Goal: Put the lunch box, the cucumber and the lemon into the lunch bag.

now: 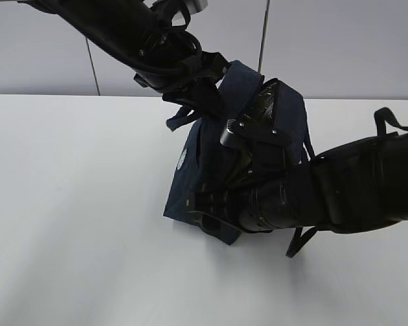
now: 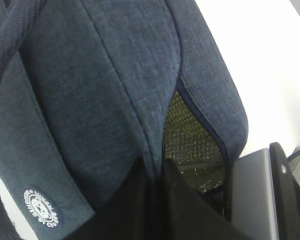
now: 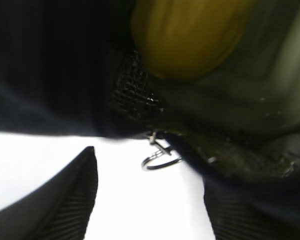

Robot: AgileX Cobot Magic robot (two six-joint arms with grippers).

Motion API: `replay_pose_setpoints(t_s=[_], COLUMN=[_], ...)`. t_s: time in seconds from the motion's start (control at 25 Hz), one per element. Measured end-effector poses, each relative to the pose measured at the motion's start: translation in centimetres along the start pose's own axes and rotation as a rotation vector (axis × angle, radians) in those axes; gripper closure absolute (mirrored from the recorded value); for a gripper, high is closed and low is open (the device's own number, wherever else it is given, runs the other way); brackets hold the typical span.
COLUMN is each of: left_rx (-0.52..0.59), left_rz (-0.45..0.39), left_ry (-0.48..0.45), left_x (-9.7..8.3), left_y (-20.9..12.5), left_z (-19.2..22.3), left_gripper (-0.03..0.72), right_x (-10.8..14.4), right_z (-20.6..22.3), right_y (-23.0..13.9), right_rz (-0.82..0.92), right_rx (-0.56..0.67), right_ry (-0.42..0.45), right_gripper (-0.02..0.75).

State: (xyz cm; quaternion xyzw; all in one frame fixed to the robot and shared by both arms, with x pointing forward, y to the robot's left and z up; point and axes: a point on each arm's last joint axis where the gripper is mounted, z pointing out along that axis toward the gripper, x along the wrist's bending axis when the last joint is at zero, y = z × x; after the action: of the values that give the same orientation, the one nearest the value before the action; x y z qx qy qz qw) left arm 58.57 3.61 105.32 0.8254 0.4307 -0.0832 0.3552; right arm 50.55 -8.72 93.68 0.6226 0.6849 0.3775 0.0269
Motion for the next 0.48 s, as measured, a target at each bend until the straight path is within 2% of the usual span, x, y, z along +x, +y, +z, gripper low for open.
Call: replay_pose_setpoints(t_s=[0.24, 0.48], left_rx=[0.002, 0.005], left_rz=[0.000, 0.000], left_ry=[-0.001, -0.002], left_x=[-0.01, -0.02], left_y=[-0.02, -0.05], left_z=[0.00, 0.00], left_gripper=[0.680, 0.680], right_x=[0.05, -0.05], right_z=[0.06, 0.14], right_y=[0.37, 0.39], right_rz=[0.006, 0.008], right_rx=[-0.014, -0.016], right_ry=[-0.012, -0.022], right_gripper=[0.296, 0.420])
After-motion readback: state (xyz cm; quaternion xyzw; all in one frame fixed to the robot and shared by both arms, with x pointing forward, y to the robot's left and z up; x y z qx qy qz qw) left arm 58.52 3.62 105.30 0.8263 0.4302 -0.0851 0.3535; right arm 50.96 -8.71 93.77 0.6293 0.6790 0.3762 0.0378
